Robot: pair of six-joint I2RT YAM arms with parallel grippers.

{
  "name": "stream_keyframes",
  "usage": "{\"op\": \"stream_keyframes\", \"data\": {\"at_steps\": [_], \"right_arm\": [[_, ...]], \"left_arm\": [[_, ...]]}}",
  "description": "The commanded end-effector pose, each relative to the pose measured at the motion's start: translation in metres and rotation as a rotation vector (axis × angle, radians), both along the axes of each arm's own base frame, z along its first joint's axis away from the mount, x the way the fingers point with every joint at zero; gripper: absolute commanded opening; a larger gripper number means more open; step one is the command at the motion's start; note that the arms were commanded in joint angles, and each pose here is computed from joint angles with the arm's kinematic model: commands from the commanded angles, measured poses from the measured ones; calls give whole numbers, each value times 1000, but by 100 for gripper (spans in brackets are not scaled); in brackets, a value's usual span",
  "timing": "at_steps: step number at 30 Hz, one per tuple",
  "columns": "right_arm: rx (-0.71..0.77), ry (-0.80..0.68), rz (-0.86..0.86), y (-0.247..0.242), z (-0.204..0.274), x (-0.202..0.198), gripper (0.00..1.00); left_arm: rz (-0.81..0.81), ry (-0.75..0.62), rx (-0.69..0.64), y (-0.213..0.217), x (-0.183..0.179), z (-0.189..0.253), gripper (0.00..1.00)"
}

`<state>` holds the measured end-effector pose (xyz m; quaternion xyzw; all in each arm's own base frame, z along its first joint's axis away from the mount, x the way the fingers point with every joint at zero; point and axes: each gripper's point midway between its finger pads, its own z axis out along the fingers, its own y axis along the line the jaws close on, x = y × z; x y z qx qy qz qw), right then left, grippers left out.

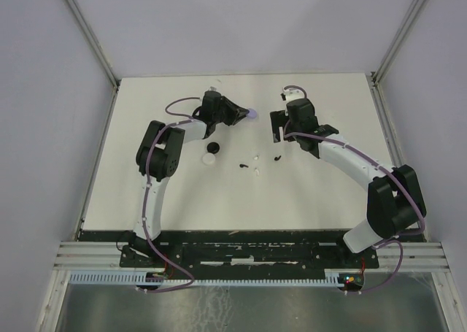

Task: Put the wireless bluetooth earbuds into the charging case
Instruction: Place the charging case at the center of the board, then adjust the charging case at the center of the board.

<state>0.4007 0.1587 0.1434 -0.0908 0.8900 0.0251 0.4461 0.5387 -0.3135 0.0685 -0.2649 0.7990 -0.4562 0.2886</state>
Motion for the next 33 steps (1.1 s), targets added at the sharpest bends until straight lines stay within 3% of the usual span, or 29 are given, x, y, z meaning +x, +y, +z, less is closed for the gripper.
{"op": "stream_keyframes", "data": {"at_steps": [1, 4, 12, 18, 26, 33], "right_arm": [[35, -27, 1, 2, 13, 2, 92], [35, -22, 6, 4, 11, 2, 92], [52, 3, 23, 10, 6, 3, 92], [70, 24, 47, 18, 3, 5, 92], [117, 97, 116, 39, -13, 4, 90], [126, 156, 255, 99, -27, -4, 89]], "left_arm": [[-25, -64, 36, -2, 9, 7, 3], [-30, -60, 52, 0, 8, 3, 11], [-22, -29, 80, 17, 5, -12, 45], [36, -13, 115, 54, -4, -9, 66], [83, -56, 234, 105, -56, 15, 67], [105, -55, 383, 136, -90, 19, 67]]}}
